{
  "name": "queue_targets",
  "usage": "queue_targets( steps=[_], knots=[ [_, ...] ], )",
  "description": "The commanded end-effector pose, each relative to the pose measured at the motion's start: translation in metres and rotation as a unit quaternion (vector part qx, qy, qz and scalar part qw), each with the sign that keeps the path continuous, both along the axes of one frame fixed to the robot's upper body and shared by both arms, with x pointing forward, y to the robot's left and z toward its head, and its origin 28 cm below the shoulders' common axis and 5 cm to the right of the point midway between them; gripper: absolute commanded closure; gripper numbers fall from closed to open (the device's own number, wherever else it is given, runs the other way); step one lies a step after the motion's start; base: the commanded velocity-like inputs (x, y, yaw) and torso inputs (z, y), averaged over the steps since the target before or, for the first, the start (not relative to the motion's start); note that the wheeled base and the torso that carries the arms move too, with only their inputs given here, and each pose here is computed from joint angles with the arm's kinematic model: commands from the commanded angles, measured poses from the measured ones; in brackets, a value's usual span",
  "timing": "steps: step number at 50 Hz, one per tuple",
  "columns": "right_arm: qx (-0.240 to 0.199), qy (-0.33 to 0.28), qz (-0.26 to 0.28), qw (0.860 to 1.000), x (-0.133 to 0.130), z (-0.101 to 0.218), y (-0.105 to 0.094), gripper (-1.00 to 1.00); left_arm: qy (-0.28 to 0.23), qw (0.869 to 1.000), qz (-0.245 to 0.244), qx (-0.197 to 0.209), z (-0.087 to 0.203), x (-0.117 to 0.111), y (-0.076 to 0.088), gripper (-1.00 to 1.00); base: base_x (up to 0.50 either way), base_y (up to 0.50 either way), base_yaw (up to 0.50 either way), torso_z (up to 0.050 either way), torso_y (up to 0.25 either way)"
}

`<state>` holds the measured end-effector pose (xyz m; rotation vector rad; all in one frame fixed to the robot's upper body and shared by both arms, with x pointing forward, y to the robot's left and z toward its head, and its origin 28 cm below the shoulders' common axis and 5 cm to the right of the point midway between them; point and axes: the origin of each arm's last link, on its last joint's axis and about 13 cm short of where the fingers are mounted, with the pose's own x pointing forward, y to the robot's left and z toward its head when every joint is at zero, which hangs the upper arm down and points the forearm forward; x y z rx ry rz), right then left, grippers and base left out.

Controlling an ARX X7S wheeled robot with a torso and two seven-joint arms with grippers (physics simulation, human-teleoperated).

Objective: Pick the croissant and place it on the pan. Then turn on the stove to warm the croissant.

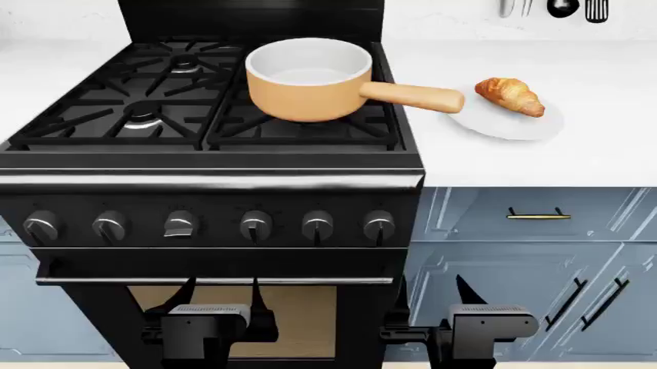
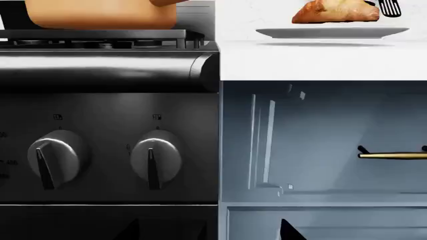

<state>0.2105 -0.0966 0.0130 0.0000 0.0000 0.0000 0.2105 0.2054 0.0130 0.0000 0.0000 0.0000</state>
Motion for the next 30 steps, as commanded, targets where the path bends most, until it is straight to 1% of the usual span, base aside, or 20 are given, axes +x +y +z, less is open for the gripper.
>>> queue_targets(
  steps=[1,2,3,4,5,6,7,8,10,16,30],
  knots=[
    [0.0,-0.001,0.009,1.0,-0.0009,-0.0012,0.0012,-1.0,-0.014,1.0,-0.009,0.006,0.0015,-0.0017,-0.001,-1.0,0.0,0.0,0.0,0.0,0.0],
    [-0.004,-0.001,0.01,1.0,-0.0005,-0.0017,0.0014,-1.0,-0.007,1.0,-0.011,0.0,-0.0001,-0.0024,-0.0022,-1.0,0.0,0.0,0.0,0.0,0.0],
    [-0.003,-0.001,0.008,1.0,-0.0002,-0.002,0.0011,-1.0,-0.019,1.0,-0.009,0.013,-0.0008,-0.0027,-0.0026,-1.0,0.0,0.0,0.0,0.0,0.0],
    [0.0,-0.002,0.008,1.0,-0.0004,-0.0015,0.0012,-1.0,-0.036,0.999,0.0,0.015,0.0015,-0.0024,-0.0015,-1.0,0.0,0.0,0.0,0.0,0.0],
    [0.001,-0.002,0.012,1.0,-0.0005,-0.0013,0.0016,-1.0,-0.034,0.999,-0.005,0.008,0.0022,-0.0025,-0.0015,-1.0,0.0,0.0,0.0,0.0,0.0],
    [-0.008,-0.001,0.017,1.0,-0.0004,-0.0012,0.0024,-1.0,-0.042,0.999,-0.001,0.023,0.0012,-0.0018,-0.0012,-1.0,0.0,0.0,0.0,0.0,0.0],
    [-0.003,0.002,0.02,1.0,-0.0004,-0.0015,0.0032,-1.0,-0.023,1.0,-0.007,0.013,-0.0007,-0.0018,-0.0013,-1.0,0.0,0.0,0.0,0.0,0.0],
    [-0.003,0.004,0.023,1.0,-0.0006,-0.002,0.0036,-1.0,-0.027,0.999,-0.008,0.019,-0.0004,-0.0021,-0.0014,-1.0,0.0,0.0,0.0,0.0,0.0],
    [-0.006,0.005,0.023,1.0,-0.0008,-0.0021,0.0036,-1.0,-0.021,1.0,-0.007,0.013,-0.0011,-0.0023,-0.0015,-1.0,0.0,0.0,0.0,0.0,0.0],
    [-0.001,0.01,0.035,0.999,-0.0017,-0.0043,0.0039,-1.0,-0.025,0.999,-0.018,0.017,-0.0018,-0.0036,-0.0023,-1.0,0.0,-0.04,0.0,0.0,0.0],
    [0.003,0.009,0.023,1.0,-0.0015,-0.0034,0.0024,-1.0,-0.019,0.999,-0.022,0.019,-0.0022,-0.0043,-0.0027,-1.0,0.0,-0.5,0.0,0.0,0.0]
  ],
)
